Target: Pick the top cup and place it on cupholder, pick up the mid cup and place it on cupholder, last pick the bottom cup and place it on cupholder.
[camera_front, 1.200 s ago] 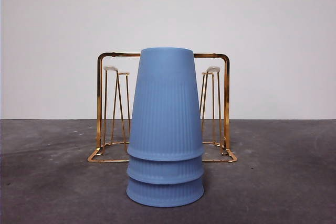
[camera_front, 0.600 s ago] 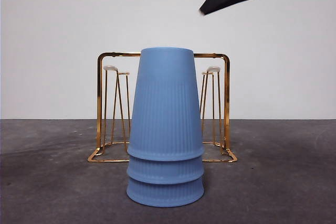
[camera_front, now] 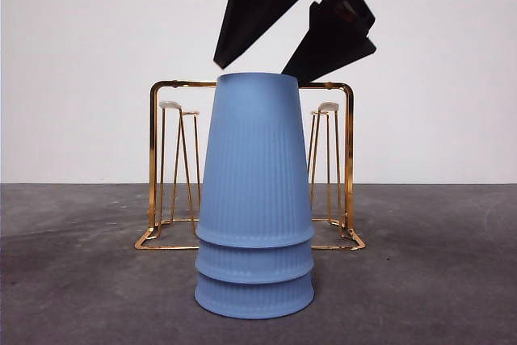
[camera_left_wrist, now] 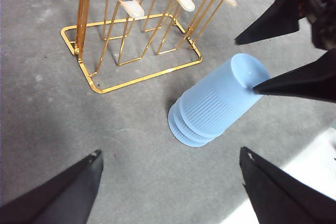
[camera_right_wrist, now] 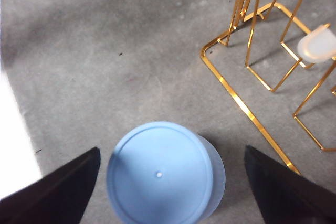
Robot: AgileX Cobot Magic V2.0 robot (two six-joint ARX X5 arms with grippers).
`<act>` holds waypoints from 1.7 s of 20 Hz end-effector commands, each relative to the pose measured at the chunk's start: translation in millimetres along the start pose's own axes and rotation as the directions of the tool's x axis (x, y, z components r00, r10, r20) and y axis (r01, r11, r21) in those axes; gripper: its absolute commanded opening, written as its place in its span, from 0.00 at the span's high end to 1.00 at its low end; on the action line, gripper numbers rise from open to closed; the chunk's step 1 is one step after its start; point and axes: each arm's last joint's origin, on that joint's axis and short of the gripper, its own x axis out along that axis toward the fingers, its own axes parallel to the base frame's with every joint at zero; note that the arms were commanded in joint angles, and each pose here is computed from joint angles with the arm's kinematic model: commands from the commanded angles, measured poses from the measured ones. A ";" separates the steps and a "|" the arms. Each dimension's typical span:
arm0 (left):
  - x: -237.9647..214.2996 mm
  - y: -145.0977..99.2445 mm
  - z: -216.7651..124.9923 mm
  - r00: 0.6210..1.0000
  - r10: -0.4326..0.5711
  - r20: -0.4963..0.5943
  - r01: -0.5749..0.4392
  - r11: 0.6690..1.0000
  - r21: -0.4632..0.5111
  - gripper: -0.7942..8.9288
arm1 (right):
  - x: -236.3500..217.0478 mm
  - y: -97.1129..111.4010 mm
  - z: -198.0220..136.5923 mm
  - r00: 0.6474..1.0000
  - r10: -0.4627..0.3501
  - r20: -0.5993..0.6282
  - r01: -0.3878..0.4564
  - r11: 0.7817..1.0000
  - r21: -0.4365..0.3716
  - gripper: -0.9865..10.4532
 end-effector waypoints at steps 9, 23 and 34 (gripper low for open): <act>-2.8 -2.5 4.3 1.000 -0.009 0.015 0.008 1.000 0.015 0.50 | 19.5 -0.6 2.0 0.999 0.012 -0.041 -0.013 1.000 -0.022 0.59; -2.8 -2.5 4.3 1.000 -0.009 0.015 0.008 1.000 0.015 0.50 | 1.4 7.5 22.6 1.000 0.024 -0.006 -0.024 0.998 -0.060 0.72; -2.8 -2.5 4.6 1.000 -0.008 0.018 0.008 1.000 0.016 0.50 | -91.5 22.0 60.0 0.983 -0.108 0.149 0.122 0.989 -0.086 0.72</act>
